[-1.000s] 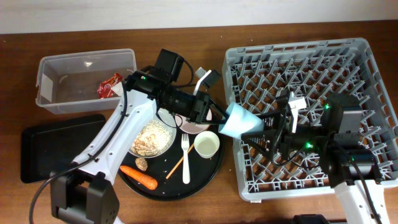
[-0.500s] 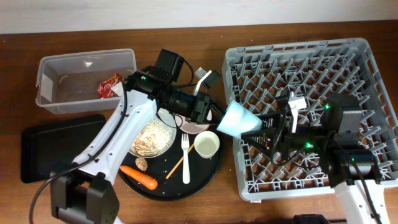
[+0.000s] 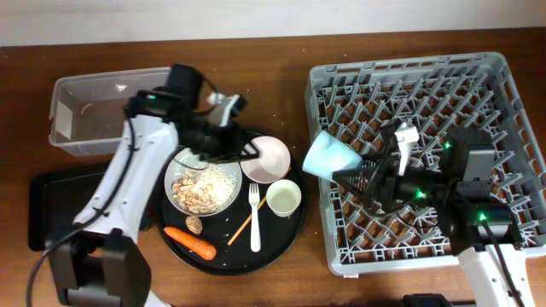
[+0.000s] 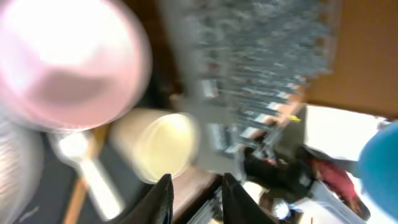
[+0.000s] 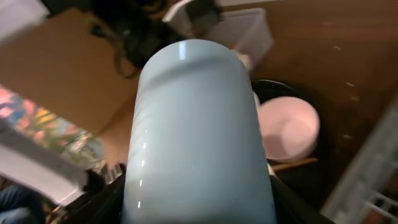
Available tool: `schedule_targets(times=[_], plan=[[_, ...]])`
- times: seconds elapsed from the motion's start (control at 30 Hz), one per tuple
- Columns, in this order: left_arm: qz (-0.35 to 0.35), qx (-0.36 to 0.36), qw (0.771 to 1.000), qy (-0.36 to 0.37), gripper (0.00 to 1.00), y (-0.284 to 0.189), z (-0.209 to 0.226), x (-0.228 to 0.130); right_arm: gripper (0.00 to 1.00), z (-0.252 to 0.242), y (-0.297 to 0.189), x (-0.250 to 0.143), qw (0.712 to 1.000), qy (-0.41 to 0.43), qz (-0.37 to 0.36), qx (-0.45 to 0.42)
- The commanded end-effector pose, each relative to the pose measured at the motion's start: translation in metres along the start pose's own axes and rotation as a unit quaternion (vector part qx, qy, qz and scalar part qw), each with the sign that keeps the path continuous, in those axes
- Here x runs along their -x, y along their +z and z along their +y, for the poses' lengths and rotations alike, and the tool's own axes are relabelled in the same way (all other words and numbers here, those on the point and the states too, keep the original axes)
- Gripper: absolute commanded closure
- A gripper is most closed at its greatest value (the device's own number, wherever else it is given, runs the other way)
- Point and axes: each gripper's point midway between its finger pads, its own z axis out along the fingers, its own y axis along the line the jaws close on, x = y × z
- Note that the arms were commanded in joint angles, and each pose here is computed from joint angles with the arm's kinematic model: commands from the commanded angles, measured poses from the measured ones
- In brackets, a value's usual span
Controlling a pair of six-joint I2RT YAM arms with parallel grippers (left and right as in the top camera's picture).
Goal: Sort waste into correct bins and load items into the dishwasher rack
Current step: 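Place the blue cup upside down in the rack's right side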
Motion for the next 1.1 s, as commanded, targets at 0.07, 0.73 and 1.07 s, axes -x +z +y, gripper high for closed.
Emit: schedule_targets(times=[0.07,0.73,1.07], plan=[[-0.010,0.187,0.981,-0.048,0.74,-0.036,0.080,-0.007,0.75,-0.050,-0.020,-0.001,0.979,0.072,0.004,-0.191],[0.000,0.265,0.962,-0.061,0.74,-0.052,0.108,-0.016,0.83,-0.143,-0.216,-0.009,0.707,0.216,0.085,-0.668],[0.000,0.265,0.962,-0.062,0.74,-0.052,0.107,-0.016,0.89,-0.203,-0.261,-0.058,0.673,0.396,0.069,-0.621]])
